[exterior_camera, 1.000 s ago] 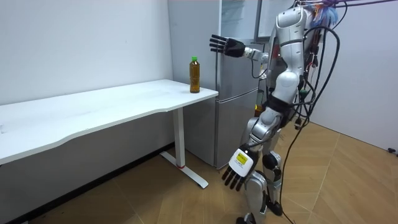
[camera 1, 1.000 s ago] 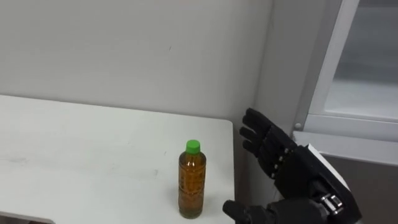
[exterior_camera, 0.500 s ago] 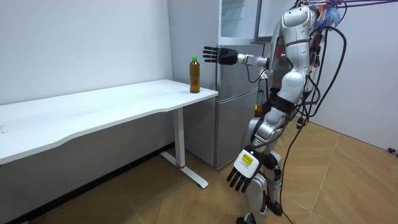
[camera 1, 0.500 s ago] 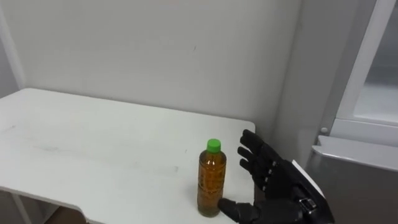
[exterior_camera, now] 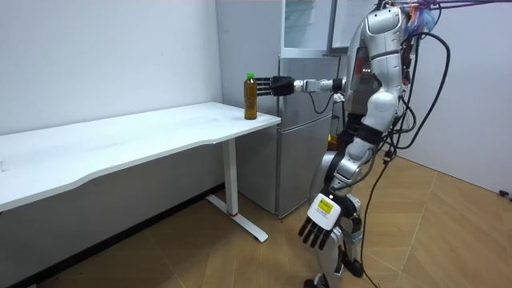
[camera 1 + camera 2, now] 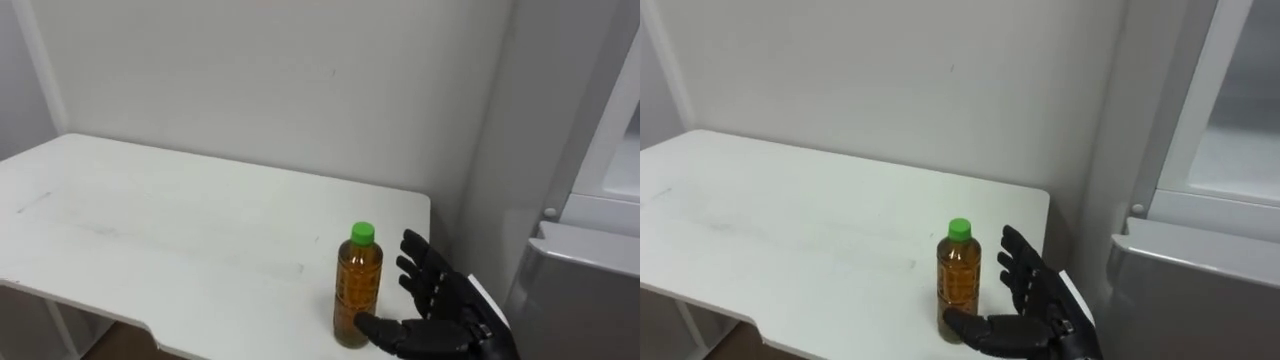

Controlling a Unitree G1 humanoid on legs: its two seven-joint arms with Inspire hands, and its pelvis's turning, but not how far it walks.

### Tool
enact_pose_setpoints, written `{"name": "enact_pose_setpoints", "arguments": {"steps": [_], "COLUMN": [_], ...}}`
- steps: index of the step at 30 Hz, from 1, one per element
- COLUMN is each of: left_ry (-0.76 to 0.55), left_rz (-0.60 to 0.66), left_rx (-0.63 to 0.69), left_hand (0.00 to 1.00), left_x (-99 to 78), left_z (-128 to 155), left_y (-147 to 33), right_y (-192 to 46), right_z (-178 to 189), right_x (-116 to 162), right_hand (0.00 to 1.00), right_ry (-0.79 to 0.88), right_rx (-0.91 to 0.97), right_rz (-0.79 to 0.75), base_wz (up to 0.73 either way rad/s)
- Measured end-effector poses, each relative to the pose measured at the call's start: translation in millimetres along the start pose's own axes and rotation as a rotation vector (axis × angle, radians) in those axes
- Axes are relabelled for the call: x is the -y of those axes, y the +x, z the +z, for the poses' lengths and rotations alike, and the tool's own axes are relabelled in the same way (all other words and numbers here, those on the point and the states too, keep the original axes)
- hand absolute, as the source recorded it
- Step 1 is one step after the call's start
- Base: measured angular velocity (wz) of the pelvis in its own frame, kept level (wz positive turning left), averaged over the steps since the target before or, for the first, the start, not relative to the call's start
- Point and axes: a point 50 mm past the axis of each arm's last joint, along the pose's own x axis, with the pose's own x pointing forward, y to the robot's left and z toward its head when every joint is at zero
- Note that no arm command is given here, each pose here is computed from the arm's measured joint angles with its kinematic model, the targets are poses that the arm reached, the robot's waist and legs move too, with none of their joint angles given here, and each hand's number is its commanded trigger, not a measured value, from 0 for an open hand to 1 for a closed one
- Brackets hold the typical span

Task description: Put the bottle in the upper fridge

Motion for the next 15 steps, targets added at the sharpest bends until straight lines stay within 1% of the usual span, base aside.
{"name": "enact_pose_setpoints", "arguments": {"steps": [8,15], "left_ry": [0.001,0.007], "left_rz": [-0.033,-0.041], "left_rx": [-0.034,-0.052], "left_hand": [0.0,0.0], "left_x": [1.9,3.2], "left_z": [-6.0,-7.7], "left_y": [-1.0,-1.2], "right_y": [0.3,7.4], "right_z": [-4.3,-12.6], "right_x": [4.4,4.1], "right_hand": [0.0,0.0], "right_ry": [-0.006,-0.013], "right_rx": [-0.02,-0.068], "right_rz": [-0.046,-0.092], "base_wz": [0.04,0.08]}}
